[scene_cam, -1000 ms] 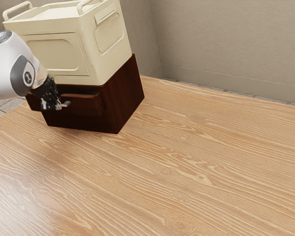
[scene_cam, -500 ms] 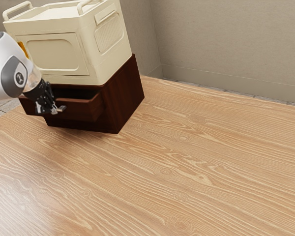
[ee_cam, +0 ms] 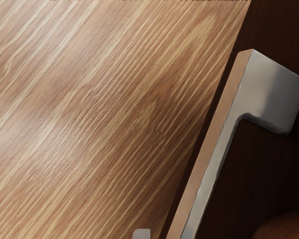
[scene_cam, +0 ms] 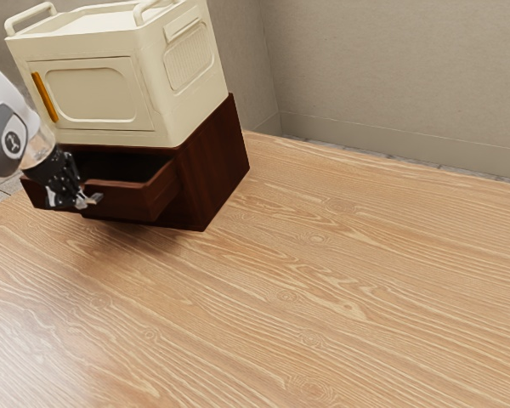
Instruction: Pull the drawer handle with one arm to open the drawer
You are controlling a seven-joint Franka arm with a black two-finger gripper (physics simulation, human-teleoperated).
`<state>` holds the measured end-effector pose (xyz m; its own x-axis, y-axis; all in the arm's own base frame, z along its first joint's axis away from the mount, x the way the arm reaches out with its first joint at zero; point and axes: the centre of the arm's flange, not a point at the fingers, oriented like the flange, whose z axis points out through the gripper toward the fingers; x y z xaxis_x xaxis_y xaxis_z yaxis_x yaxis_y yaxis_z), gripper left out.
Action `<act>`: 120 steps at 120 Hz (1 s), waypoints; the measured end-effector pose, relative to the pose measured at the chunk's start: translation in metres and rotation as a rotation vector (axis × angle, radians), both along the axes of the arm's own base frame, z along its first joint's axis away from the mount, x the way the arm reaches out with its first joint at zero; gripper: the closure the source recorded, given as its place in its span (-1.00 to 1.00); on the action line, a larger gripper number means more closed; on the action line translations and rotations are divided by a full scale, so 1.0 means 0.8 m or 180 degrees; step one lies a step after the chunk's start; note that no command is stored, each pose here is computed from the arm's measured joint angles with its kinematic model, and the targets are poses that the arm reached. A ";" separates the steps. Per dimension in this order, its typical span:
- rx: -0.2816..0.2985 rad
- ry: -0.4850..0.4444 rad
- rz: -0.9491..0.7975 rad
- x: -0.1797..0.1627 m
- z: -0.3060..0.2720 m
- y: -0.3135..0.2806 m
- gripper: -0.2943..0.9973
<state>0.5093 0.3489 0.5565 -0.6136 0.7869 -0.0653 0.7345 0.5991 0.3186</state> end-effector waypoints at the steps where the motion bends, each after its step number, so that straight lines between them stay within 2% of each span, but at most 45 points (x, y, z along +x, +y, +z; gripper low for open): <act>1: -0.0003 0.0002 0.0001 -0.001 0.000 0.000 0.67; 120: -0.0112 -0.0051 -0.0059 -0.072 0.007 -0.016 0.67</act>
